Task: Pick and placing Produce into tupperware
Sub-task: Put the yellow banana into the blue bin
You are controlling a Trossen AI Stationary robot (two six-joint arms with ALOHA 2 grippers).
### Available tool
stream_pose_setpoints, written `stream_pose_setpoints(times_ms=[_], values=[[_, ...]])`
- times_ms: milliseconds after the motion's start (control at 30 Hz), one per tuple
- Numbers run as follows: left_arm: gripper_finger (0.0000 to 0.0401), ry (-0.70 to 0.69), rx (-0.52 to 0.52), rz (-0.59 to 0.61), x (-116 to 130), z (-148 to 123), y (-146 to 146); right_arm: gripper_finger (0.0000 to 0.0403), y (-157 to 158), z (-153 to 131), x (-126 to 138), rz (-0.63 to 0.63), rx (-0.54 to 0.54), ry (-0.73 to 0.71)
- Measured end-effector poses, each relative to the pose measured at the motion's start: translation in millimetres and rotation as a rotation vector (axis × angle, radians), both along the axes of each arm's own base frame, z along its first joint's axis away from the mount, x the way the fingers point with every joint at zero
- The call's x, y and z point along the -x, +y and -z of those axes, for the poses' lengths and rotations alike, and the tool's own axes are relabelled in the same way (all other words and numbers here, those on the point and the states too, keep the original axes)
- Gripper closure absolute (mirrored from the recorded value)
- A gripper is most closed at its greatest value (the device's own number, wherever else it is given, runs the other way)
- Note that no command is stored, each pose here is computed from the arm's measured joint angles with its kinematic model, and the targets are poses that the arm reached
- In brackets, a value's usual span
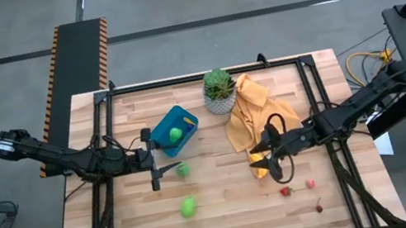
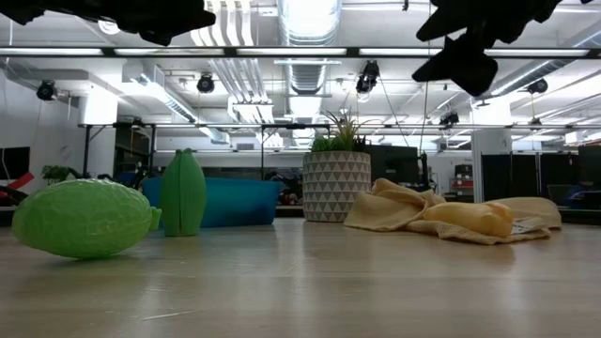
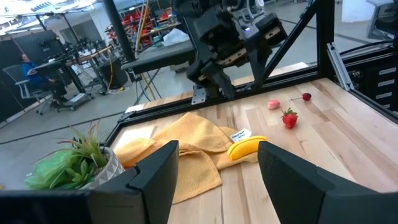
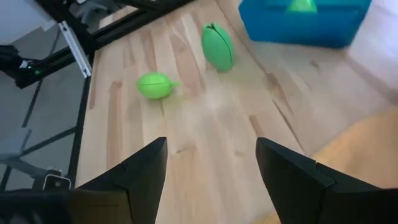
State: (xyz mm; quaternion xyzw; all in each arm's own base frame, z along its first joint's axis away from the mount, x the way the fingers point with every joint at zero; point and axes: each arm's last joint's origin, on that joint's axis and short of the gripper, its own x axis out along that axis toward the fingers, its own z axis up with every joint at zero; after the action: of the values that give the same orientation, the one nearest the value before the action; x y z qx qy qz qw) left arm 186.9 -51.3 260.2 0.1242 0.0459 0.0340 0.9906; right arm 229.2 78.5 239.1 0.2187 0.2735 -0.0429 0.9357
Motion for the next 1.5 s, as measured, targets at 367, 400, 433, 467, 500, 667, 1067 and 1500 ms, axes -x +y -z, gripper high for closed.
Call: stream_pose_setpoints(times_ms=[367, 400, 433, 467, 500, 667, 1067, 1500], values=[[0.0196, 0.0, -0.007, 0.0, 0, 0, 0, 0.0166, -3, 5, 2, 0.181, -0.009, 0.256], [0.0196, 0.0, -0.007, 0.0, 0, 0, 0, 0.0166, -4, 3, 3, 0.2, -0.002, 0.279], [0.0196, 0.001, -0.007, 0.0, 0, 0, 0, 0.0166, -4, 1, 3, 0.21, 0.0, 0.297], [0.0195, 0.001, -0.007, 0.0, 0, 0, 0, 0.0166, -4, -1, 2, 0.216, 0.004, 0.315], [0.0196, 0.0, -0.007, 0.0, 0, 0, 0, 0.0166, -3, -3, 1, 0.219, 0.006, 0.325], [0.0196, 0.001, -0.007, 0.0, 0, 0, 0, 0.0166, 2, -16, -12, 0.216, 0.005, 0.334], [0.0196, 0.001, -0.007, 0.0, 0, 0, 0, 0.0167, 23, -53, -52, 0.169, 0.032, 0.696], [0.0195, 0.002, -0.008, 0.0, 0, 0, 0, 0.0167, 38, -61, -65, 0.205, 0.098, 0.888]])
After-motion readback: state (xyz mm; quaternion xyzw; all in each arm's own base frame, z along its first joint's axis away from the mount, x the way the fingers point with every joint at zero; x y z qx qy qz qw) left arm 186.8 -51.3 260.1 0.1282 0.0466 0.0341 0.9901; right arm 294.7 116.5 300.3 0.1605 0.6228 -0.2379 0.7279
